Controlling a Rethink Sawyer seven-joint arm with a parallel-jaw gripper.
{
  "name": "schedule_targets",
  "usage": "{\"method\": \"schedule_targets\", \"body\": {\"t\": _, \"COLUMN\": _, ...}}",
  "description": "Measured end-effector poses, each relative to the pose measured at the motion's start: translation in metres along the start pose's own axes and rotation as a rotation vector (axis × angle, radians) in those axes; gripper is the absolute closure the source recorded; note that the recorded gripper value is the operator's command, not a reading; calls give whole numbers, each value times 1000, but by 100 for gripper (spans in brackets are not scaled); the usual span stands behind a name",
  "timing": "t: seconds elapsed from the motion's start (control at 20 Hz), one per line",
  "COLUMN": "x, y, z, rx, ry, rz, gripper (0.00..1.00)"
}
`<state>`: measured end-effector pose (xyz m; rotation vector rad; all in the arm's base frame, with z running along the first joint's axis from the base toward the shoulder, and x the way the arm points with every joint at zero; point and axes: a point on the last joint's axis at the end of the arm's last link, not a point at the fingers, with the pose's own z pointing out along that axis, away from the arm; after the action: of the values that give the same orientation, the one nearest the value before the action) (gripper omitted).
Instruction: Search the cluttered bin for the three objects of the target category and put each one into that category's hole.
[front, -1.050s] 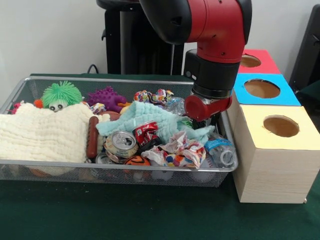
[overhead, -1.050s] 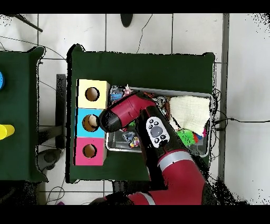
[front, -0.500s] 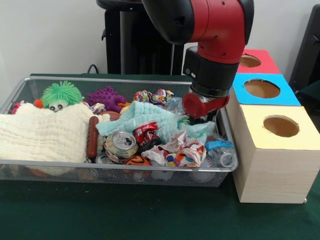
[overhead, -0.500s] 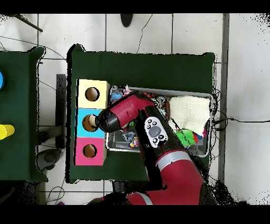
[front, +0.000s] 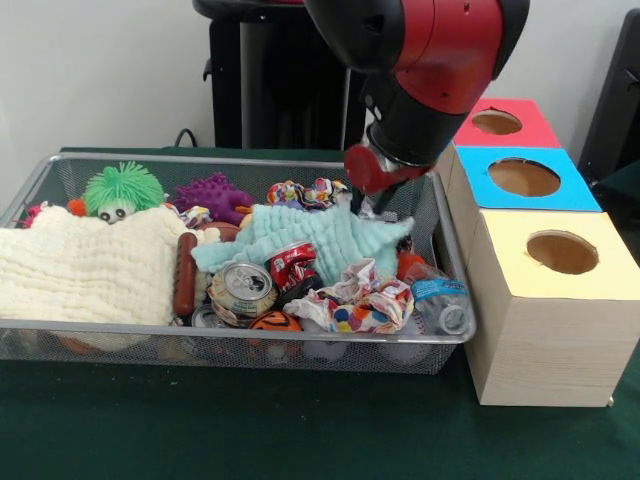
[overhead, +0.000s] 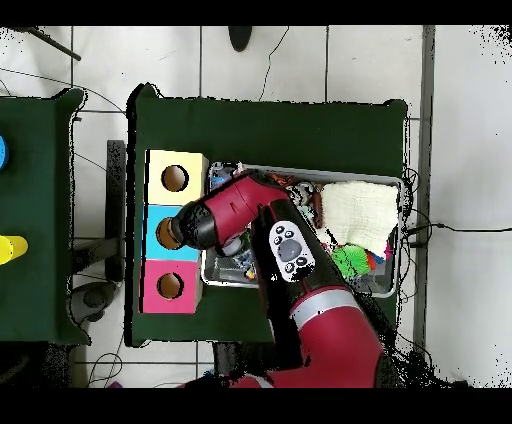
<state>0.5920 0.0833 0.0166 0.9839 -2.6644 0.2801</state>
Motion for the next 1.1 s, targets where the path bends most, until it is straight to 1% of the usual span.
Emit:
{"method": "schedule_targets", "body": {"t": 0.15, "x": 4, "y": -3, "z": -11, "rx": 1, "ry": 28, "rz": 9, "gripper": 0}}
{"method": "schedule_targets", "body": {"t": 0.4, "x": 4, "y": -7, "z": -19, "rx": 9, "ry": 25, "rz": 15, "gripper": 0}}
{"method": "schedule_targets", "body": {"t": 0.55, "x": 3, "y": -6, "z": -18, "rx": -1, "ry": 23, "rz": 17, "gripper": 0}}
{"method": "schedule_targets", "body": {"t": 0.7, "x": 5, "y": -5, "z": -10, "rx": -19, "ry": 31, "rz": 20, "gripper": 0}}
{"method": "schedule_targets", "body": {"t": 0.8, "x": 7, "y": -3, "z": 3, "rx": -40, "ry": 40, "rz": 20, "gripper": 0}}
{"method": "schedule_targets", "body": {"t": 0.95, "x": 8, "y": 2, "z": 16, "rx": -61, "ry": 48, "rz": 17, "gripper": 0}}
{"method": "schedule_targets", "body": {"t": 1.05, "x": 8, "y": 12, "z": 33, "rx": -88, "ry": 65, "rz": 7, "gripper": 0}}
{"method": "schedule_targets", "body": {"t": 1.1, "x": 8, "y": 13, "z": 35, "rx": -91, "ry": 67, "rz": 6, "gripper": 0}}
